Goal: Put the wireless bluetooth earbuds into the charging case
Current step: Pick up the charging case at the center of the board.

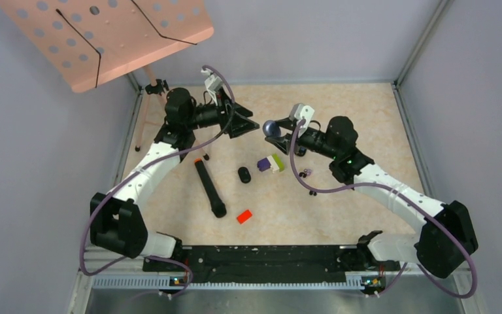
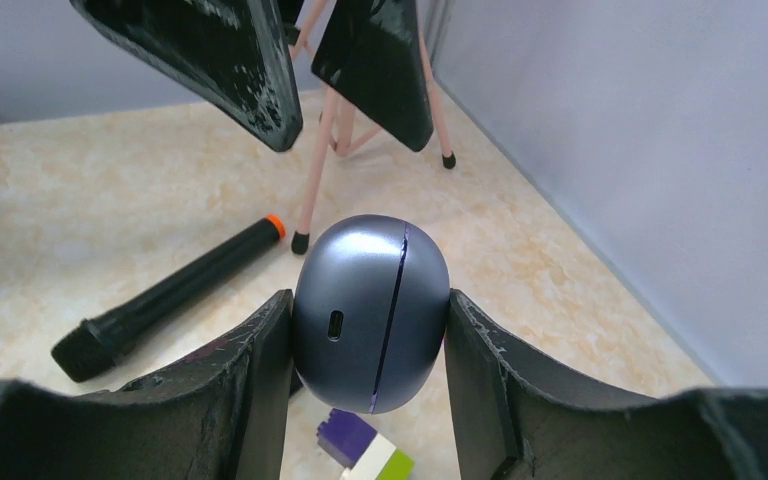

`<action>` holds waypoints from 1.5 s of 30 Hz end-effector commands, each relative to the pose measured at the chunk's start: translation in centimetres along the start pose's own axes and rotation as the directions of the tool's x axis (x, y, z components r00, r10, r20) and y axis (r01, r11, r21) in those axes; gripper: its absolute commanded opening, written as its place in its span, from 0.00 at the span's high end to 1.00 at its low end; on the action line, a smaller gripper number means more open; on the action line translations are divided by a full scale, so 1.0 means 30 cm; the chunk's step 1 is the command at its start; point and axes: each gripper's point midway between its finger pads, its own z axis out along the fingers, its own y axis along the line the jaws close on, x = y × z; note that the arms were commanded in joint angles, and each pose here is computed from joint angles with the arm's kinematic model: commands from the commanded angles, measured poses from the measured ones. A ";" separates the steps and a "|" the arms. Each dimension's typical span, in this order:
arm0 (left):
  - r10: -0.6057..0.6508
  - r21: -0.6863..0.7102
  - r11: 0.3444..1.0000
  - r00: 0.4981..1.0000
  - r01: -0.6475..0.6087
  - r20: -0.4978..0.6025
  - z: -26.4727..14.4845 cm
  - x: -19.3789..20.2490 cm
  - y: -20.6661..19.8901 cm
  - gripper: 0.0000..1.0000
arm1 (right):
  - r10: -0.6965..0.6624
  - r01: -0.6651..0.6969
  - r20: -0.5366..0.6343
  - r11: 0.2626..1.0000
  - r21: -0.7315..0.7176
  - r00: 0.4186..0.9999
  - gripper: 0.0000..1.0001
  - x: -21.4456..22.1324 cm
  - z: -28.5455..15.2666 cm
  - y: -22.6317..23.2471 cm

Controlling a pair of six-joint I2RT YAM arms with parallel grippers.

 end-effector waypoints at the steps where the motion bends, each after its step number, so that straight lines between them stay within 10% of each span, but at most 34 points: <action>1: -0.012 0.111 0.994 0.999 0.016 -0.043 0.033 -0.011 -0.040 0.19 | -0.137 0.132 0.138 0.990 0.048 0.981 0.94 -0.130 0.017 -0.046; 20: -0.034 0.130 0.990 0.986 0.056 -0.165 0.156 0.028 -0.011 0.49 | -0.270 0.262 0.098 0.961 0.092 0.958 0.95 -0.109 0.097 -0.063; 28: -0.071 0.086 0.992 0.978 0.090 -0.196 0.162 0.060 0.028 0.47 | -0.305 0.296 0.089 0.949 0.108 0.948 0.96 -0.124 0.104 -0.074; 35: -0.096 0.139 0.981 0.965 0.133 -0.244 0.171 0.084 0.023 0.72 | -0.333 0.326 0.081 0.941 0.094 0.939 0.96 -0.121 0.108 -0.069; 45: -0.195 0.379 0.881 0.948 0.282 -0.250 0.119 -0.025 -0.051 0.98 | -0.254 0.261 0.071 0.959 -0.113 0.965 0.54 -0.162 -0.016 0.008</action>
